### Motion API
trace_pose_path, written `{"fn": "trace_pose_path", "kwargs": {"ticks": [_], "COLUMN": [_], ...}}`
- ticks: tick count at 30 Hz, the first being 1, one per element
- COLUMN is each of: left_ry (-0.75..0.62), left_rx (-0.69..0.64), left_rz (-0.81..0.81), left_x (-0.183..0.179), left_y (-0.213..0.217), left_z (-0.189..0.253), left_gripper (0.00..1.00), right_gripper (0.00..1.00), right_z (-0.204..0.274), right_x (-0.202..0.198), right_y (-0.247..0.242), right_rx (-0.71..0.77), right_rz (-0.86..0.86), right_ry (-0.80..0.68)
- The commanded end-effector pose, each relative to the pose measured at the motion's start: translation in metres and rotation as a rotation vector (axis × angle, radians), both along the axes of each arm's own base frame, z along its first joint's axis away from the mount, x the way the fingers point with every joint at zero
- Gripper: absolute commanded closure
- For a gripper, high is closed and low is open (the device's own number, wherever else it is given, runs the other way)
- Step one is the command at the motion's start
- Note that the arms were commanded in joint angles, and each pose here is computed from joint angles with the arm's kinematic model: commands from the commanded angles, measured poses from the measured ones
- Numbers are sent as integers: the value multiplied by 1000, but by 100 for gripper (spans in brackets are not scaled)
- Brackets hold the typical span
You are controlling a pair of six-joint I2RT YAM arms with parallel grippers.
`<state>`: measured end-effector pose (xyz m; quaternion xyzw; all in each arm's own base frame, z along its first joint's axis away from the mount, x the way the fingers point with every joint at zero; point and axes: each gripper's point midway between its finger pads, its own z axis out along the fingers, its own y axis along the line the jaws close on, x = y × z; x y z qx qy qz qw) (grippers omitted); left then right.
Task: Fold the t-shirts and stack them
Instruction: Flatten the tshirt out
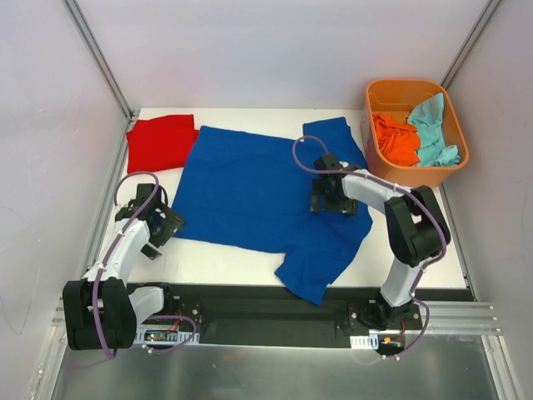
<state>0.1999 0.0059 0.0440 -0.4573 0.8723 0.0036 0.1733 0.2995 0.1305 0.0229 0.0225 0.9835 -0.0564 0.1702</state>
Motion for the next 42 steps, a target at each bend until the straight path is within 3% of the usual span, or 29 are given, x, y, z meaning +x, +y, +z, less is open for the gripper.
{"fn": "trace_pose_path", "kwargs": {"ticks": [1, 8, 14, 15, 19, 24, 29, 34, 35, 36, 42], "left_ry": [-27, -13, 3, 10, 4, 8, 53, 83, 85, 92, 68], "left_rx": [35, 21, 2, 1, -17, -40, -39, -112, -118, -124, -103], "left_rz": [44, 47, 79, 82, 89, 85, 83, 73, 73, 78, 87], "left_x": [7, 12, 6, 5, 12, 27, 38, 41, 39, 35, 25], "left_y": [9, 7, 5, 5, 2, -1, 0, -13, -14, -15, -12], "left_z": [12, 12, 4, 2, -2, -12, -27, -41, -43, -46, -44], "left_gripper": [1, 1, 1, 9, 24, 42, 49, 79, 95, 100, 100], "right_gripper": [4, 4, 4, 4, 4, 4, 4, 4, 4, 4, 4], "right_z": [7, 9, 62, 67, 104, 101, 93, 91, 90, 87, 67], "right_x": [54, 89, 70, 63, 27, -22, -75, -107, -112, -119, -163], "right_y": [0, 4, 12, 12, 17, 19, 20, 13, 13, 16, 44], "right_rx": [40, 96, 98, 87, 91, 128, 106, 40, 37, 42, 73], "right_rz": [-20, 31, 122, 132, 170, 196, 271, 311, 317, 339, 562], "right_ry": [-50, -41, -170, -185, -290, -294, -275, -240, -228, -212, -88]}}
